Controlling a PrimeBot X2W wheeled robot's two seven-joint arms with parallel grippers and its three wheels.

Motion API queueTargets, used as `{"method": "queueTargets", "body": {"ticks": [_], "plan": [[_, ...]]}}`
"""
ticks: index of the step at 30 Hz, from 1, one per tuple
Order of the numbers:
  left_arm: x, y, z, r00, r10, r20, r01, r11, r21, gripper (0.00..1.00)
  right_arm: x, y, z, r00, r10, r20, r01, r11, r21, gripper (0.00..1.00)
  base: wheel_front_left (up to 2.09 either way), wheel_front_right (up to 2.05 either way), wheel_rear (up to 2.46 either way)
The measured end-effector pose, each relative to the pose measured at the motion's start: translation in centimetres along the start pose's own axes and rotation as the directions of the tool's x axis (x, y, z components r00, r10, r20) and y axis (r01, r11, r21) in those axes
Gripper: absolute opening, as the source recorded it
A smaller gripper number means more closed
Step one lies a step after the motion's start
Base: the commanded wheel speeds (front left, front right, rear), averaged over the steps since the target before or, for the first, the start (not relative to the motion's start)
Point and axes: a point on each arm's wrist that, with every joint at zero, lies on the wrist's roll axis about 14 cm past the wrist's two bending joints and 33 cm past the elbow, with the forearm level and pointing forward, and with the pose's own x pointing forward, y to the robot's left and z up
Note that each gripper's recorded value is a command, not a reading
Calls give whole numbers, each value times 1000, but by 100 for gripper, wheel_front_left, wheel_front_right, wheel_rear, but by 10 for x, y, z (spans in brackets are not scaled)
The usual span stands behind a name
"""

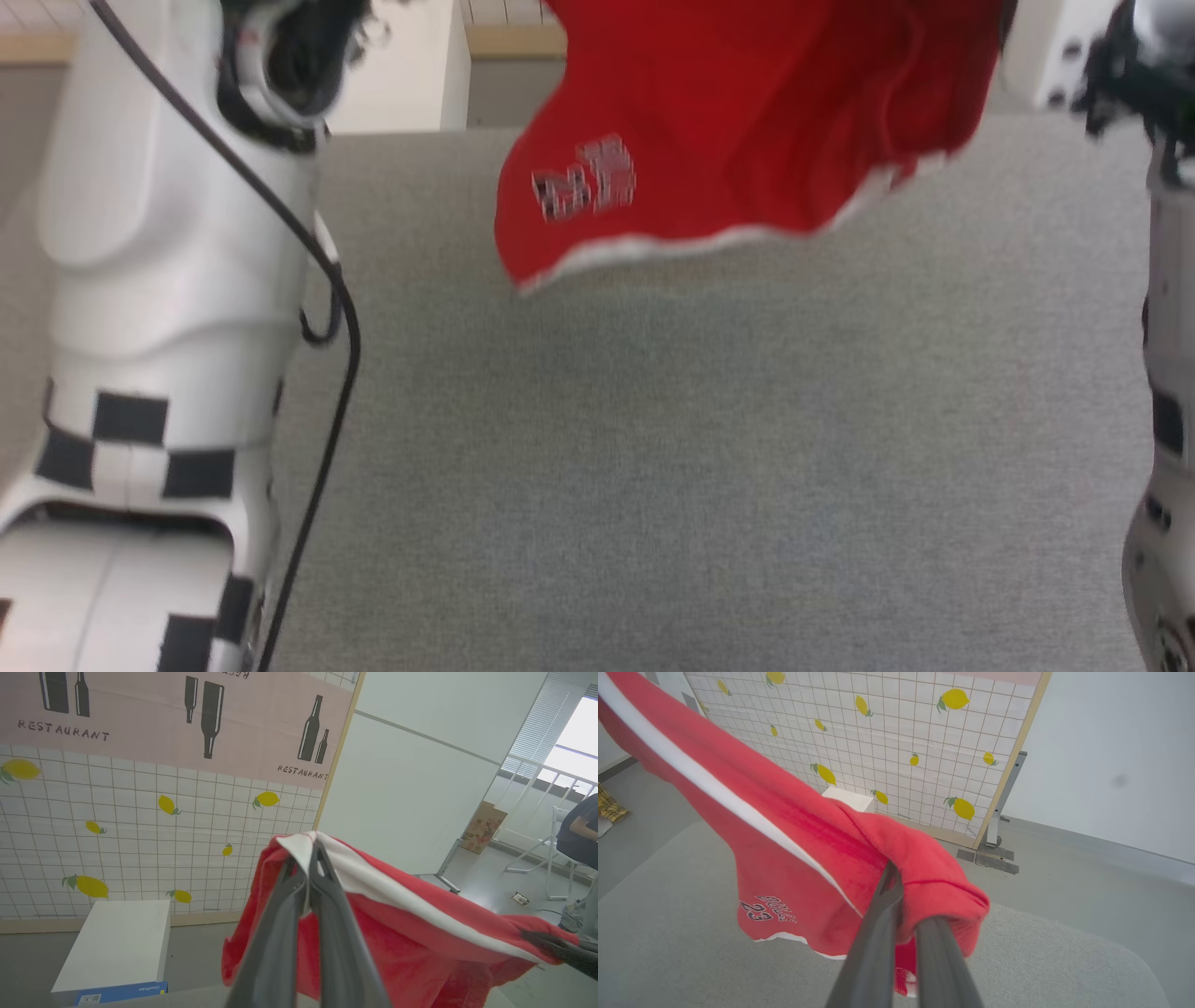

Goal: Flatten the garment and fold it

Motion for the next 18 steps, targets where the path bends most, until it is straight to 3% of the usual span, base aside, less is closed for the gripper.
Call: {"method": "queueTargets", "body": {"ticks": [5,10,18], "plan": [[38,27,-1,998,37,55,-38,999,23,0,48,-5,22,998,-15,67,17,1000,-18,0,0,0,0],[65,58,-31,995,74,60,-75,997,29,0,96,-16,11,996,-36,81,37,999,-20,0,0,0,0],[68,111,-134,986,140,-92,-140,990,0,0,159,-15,-76,998,7,-57,-7,1000,-7,0,0,0,0]]}}
